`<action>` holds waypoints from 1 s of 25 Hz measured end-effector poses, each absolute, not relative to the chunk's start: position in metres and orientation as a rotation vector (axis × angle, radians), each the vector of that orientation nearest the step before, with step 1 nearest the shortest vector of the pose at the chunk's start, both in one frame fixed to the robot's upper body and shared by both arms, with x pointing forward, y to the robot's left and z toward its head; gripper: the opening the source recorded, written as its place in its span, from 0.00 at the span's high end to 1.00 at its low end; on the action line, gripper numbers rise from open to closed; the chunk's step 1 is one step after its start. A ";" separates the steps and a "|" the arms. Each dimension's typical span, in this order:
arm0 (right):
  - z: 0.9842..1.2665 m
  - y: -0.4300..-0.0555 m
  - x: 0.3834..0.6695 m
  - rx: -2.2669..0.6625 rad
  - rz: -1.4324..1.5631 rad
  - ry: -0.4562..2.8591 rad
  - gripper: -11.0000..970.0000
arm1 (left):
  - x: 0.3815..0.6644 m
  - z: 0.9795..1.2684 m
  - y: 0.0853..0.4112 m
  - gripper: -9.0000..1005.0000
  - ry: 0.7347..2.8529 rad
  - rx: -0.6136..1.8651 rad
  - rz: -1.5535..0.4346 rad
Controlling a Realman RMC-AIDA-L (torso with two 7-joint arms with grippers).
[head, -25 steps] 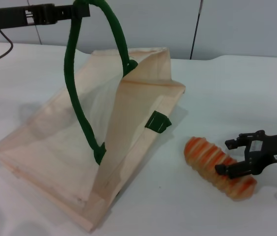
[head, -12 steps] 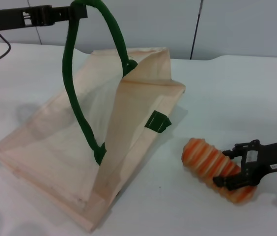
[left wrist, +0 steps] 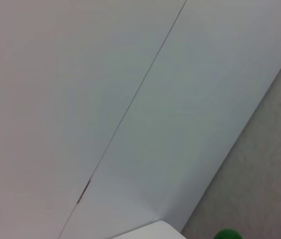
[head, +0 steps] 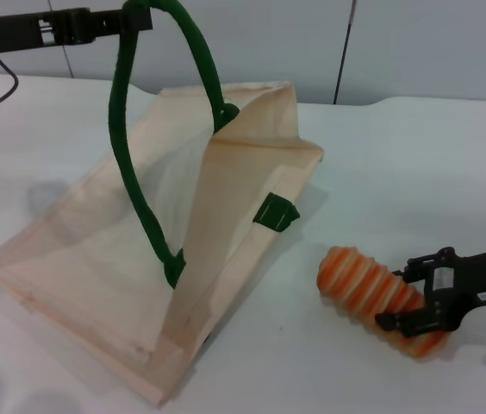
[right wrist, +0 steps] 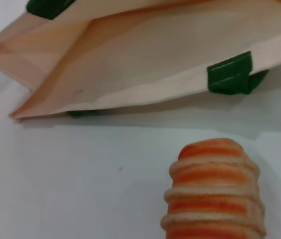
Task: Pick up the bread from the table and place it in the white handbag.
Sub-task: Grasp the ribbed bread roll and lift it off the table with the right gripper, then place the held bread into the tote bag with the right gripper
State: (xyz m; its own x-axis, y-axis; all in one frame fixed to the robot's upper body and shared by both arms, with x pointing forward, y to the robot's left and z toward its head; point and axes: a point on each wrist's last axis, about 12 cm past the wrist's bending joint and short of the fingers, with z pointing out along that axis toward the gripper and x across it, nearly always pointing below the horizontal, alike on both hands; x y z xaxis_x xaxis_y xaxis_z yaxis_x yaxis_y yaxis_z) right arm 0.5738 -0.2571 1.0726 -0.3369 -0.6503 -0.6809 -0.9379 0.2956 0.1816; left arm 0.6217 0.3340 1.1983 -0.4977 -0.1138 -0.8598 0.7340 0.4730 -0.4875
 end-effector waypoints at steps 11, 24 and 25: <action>1.078 -0.257 0.575 -1.464 0.804 2.041 0.39 | 0.623 1.200 0.333 0.87 1.786 0.520 -1.158; 1.115 -0.226 0.593 -1.482 0.923 1.863 0.47 | 0.629 1.206 0.323 0.87 1.775 0.552 -1.168; 1.117 -0.219 0.597 -1.495 0.917 1.857 0.48 | 0.630 1.208 0.321 0.87 1.770 0.560 -1.171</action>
